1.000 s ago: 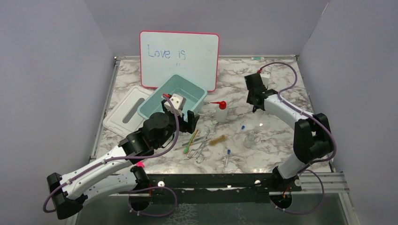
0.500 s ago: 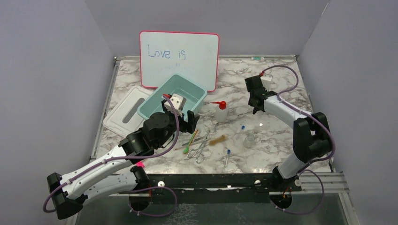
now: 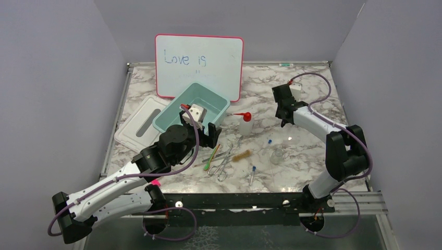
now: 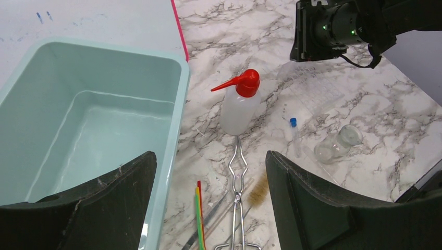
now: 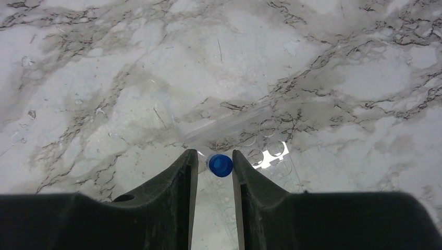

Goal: Organize the chemistry lab equipment

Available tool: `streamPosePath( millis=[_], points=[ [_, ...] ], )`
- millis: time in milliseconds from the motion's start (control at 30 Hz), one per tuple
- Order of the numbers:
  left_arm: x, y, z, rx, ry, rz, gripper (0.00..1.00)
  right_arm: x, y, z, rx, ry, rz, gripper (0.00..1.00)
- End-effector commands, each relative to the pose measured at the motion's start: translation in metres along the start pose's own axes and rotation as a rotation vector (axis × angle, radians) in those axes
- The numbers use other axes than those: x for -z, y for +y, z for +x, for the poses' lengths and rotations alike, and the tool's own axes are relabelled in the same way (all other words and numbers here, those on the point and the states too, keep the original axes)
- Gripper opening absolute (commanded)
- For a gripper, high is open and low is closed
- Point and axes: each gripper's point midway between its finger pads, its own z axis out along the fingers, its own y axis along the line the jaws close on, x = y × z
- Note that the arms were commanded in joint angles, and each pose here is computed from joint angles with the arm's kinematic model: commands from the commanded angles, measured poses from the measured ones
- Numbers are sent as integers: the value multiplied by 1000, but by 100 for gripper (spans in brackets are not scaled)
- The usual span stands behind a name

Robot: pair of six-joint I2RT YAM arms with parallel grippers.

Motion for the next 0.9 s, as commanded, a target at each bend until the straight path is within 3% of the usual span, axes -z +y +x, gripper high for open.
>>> streamPosePath(
  millis=[0, 600, 867],
  points=[
    [0, 4, 4, -3, 9, -20, 79, 8, 11, -21, -19, -31, -53, 35],
    [0, 4, 5, -6, 12, -21, 79, 7, 16, -23, -2, -27, -72, 34],
    [0, 4, 5, -4, 12, -22, 79, 9, 14, -17, 9, -13, -86, 23]
  ],
)
